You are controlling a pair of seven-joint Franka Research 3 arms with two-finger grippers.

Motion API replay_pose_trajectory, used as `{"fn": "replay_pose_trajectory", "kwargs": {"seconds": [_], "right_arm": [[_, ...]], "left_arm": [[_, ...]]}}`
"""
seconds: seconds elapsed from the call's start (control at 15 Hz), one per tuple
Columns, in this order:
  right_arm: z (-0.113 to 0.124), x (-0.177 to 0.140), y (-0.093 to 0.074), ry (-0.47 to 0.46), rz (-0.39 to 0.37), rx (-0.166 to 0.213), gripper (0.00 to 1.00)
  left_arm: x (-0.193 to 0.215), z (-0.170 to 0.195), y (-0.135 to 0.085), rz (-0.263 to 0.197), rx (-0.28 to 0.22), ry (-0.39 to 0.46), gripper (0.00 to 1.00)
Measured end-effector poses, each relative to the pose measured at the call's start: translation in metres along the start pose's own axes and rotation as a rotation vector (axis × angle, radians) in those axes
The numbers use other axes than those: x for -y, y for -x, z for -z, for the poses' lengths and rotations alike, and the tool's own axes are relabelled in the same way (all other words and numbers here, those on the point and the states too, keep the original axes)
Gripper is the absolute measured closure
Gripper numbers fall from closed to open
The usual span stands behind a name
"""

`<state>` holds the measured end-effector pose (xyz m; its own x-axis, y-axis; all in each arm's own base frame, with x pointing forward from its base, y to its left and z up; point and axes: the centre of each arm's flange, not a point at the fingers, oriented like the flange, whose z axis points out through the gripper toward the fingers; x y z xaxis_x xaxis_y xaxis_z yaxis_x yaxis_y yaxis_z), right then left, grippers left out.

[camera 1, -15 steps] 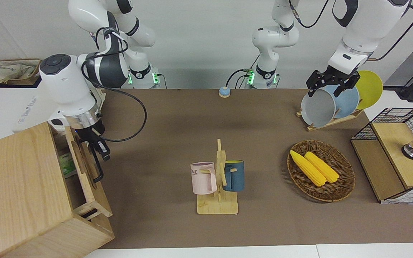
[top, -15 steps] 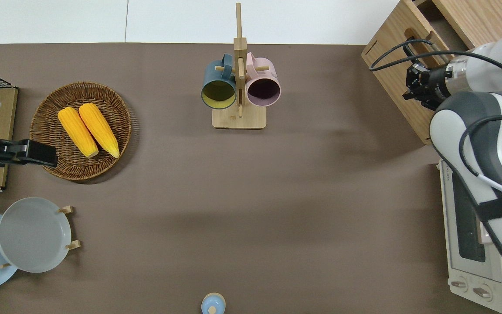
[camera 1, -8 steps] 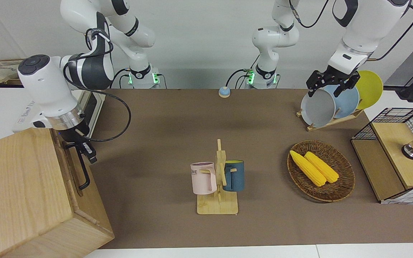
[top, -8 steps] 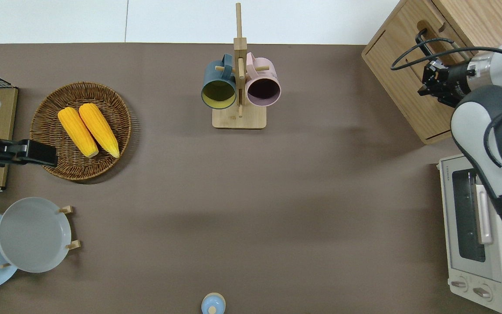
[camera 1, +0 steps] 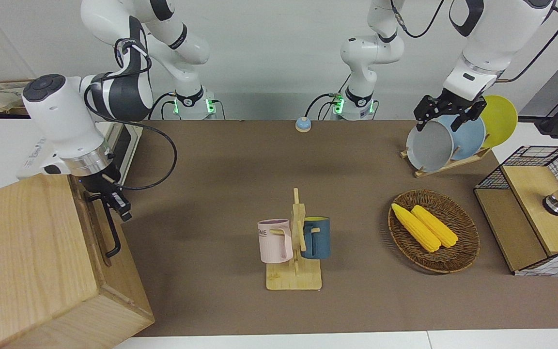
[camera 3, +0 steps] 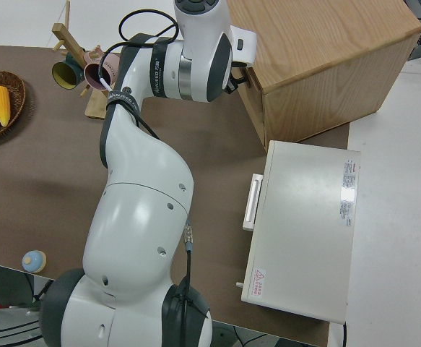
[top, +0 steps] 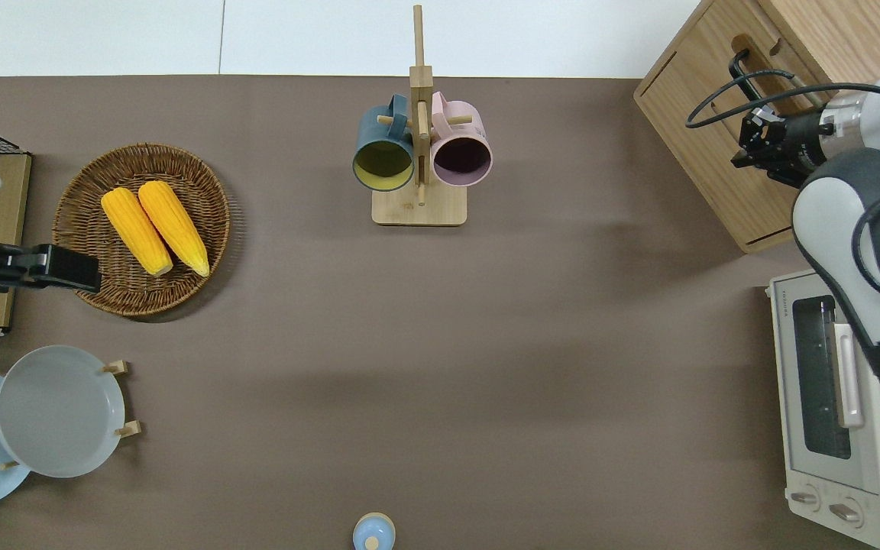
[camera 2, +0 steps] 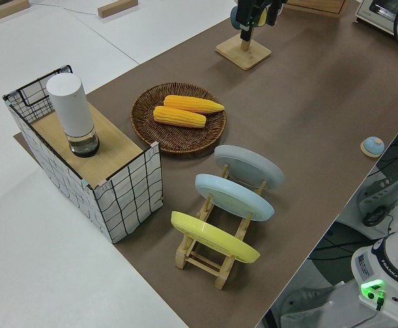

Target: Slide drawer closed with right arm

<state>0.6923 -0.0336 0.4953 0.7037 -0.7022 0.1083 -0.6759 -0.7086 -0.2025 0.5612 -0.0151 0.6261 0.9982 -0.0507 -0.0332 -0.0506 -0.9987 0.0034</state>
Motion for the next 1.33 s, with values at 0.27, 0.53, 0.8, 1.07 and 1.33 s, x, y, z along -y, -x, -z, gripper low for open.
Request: {"fn": "replay_pose_trajectory", "kwargs": {"seconds": [0.27,0.53,0.8,1.07,1.33], "right_arm": [[0.001,0.020,0.023,0.016,0.067,0.038,0.99],[0.018,0.055,0.079,0.071,0.209,0.113,0.99],[0.060,0.072,0.135,0.133,0.436,0.161,0.99],[0.099,0.061,0.150,0.154,0.650,0.183,0.99],[0.122,0.039,0.138,0.156,0.809,0.200,0.99]], "left_arm": [[0.000,0.000,0.000,0.000,0.000,0.000,0.00],[0.000,0.000,0.000,0.000,0.000,0.000,0.00],[0.000,0.000,0.000,0.000,0.000,0.000,0.00],[0.000,0.000,0.000,0.000,0.000,0.000,0.00],[0.000,0.000,0.000,0.000,0.000,0.000,0.00]]}}
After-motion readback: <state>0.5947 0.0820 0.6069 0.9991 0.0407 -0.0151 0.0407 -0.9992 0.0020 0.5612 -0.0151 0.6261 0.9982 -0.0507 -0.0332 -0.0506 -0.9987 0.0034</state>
